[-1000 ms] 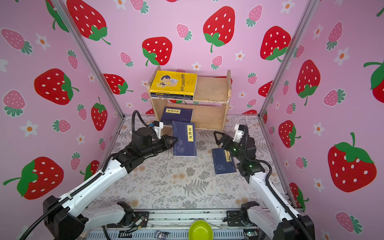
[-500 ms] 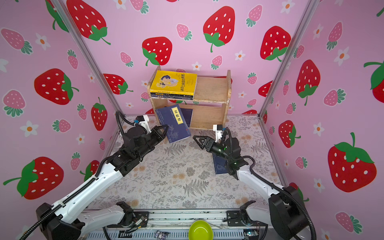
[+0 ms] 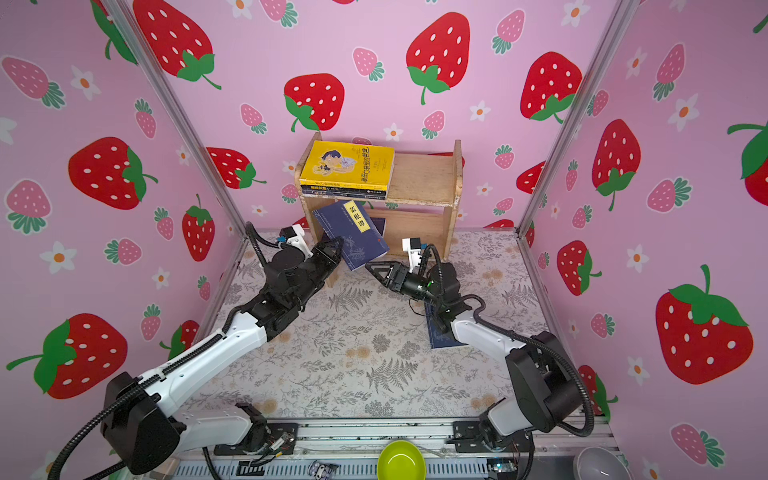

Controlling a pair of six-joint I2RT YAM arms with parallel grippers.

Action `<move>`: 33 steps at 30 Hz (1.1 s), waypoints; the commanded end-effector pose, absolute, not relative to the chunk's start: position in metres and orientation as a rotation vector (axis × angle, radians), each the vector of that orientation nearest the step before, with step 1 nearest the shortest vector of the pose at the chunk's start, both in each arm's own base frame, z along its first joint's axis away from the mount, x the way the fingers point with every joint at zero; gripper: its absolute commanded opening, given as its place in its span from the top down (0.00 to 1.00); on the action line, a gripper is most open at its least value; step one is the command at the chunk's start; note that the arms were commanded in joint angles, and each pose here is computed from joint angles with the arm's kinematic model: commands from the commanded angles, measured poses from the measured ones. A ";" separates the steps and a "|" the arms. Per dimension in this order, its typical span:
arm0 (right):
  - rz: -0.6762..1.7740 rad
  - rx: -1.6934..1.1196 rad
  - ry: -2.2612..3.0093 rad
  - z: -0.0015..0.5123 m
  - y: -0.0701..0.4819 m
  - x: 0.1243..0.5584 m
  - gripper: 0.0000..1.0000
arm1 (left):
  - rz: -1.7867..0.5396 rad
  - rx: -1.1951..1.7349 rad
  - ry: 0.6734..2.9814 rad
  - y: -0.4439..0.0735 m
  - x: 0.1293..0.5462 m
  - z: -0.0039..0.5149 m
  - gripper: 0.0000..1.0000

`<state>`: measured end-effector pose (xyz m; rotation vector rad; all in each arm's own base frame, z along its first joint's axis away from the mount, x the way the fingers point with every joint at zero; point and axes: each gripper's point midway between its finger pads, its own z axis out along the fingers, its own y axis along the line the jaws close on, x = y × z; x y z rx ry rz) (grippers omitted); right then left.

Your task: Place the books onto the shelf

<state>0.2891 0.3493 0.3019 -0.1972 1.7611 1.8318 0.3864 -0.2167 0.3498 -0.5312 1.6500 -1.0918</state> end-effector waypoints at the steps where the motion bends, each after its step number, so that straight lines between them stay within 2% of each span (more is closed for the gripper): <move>1: 1.905 -0.185 1.641 0.330 0.355 0.293 0.05 | -1.203 -0.536 1.500 -0.219 0.384 0.385 1.00; 5: 1.935 -0.139 1.556 0.339 0.356 0.304 0.08 | -1.210 -0.535 1.500 -0.222 0.379 0.382 1.00; 9: 1.986 -0.111 1.508 0.342 0.361 0.308 0.17 | -1.216 -0.536 1.506 -0.225 0.375 0.378 1.00; 12: 2.010 -0.098 1.493 0.343 0.366 0.309 0.29 | -1.222 -0.530 1.512 -0.230 0.373 0.375 1.00; 17: 1.995 -0.035 1.487 0.344 0.362 0.314 0.56 | -1.234 -0.527 1.526 -0.236 0.370 0.368 1.00; 23: 1.940 0.042 1.491 0.341 0.352 0.319 0.74 | -1.196 -0.519 1.557 -0.237 0.368 0.360 1.00; 24: 1.933 0.052 1.492 0.340 0.351 0.319 0.79 | -1.194 -0.516 1.561 -0.237 0.368 0.359 0.97; 26: 1.929 0.064 1.500 0.340 0.350 0.320 0.85 | -1.189 -0.509 1.567 -0.237 0.367 0.357 0.82; 27: 1.926 0.064 1.506 0.339 0.350 0.321 0.91 | -1.180 -0.494 1.566 -0.237 0.366 0.358 0.71; 30: 1.924 0.042 1.525 0.340 0.349 0.322 0.93 | -1.130 -0.457 1.600 -0.230 0.366 0.358 0.39; 33: 1.915 -0.003 1.546 0.344 0.343 0.321 0.92 | -1.107 -0.411 1.649 -0.219 0.367 0.356 0.23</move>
